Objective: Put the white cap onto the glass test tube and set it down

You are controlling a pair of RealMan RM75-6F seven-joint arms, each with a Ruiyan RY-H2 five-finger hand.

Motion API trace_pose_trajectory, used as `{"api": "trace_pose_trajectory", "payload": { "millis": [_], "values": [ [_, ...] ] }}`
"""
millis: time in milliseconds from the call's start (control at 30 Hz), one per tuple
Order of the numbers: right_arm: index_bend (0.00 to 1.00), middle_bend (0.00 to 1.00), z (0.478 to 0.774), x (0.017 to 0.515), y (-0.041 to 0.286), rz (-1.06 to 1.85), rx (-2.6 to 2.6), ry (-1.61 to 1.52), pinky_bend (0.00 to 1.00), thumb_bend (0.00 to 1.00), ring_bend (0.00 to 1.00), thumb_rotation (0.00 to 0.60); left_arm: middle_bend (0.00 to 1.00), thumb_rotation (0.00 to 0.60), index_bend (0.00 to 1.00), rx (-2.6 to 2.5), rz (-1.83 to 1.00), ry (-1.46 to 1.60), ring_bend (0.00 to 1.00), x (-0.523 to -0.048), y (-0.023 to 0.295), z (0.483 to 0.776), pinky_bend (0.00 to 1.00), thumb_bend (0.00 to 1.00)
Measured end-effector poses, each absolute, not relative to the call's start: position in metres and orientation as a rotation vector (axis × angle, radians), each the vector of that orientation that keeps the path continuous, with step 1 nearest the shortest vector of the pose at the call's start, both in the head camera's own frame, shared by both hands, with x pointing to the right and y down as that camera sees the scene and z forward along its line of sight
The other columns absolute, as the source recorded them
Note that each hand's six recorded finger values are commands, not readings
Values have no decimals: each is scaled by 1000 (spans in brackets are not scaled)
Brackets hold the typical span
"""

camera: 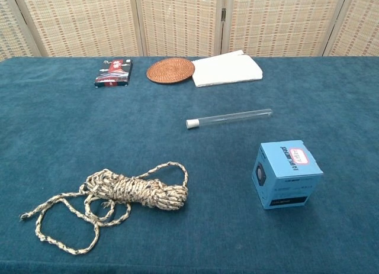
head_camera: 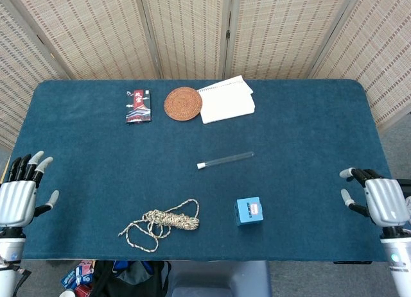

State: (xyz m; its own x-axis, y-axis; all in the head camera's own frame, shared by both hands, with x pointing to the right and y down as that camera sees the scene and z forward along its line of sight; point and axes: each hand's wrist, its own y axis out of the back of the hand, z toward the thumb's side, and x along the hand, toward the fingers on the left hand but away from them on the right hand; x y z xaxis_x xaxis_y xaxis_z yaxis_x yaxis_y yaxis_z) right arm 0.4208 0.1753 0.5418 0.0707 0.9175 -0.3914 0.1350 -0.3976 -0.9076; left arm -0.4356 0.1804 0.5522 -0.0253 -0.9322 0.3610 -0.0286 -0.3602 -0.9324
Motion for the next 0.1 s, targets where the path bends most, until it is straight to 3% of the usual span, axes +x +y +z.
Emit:
{"api": "trace_pose_trajectory", "payload": {
  "millis": [100],
  "values": [
    [391, 453, 537, 426, 190, 1413, -1628, -1072, 555, 315, 378, 600, 0, 600, 147, -1468, -1495, 1065, 0, -437, 194, 548, 0, 299]
  ]
}}
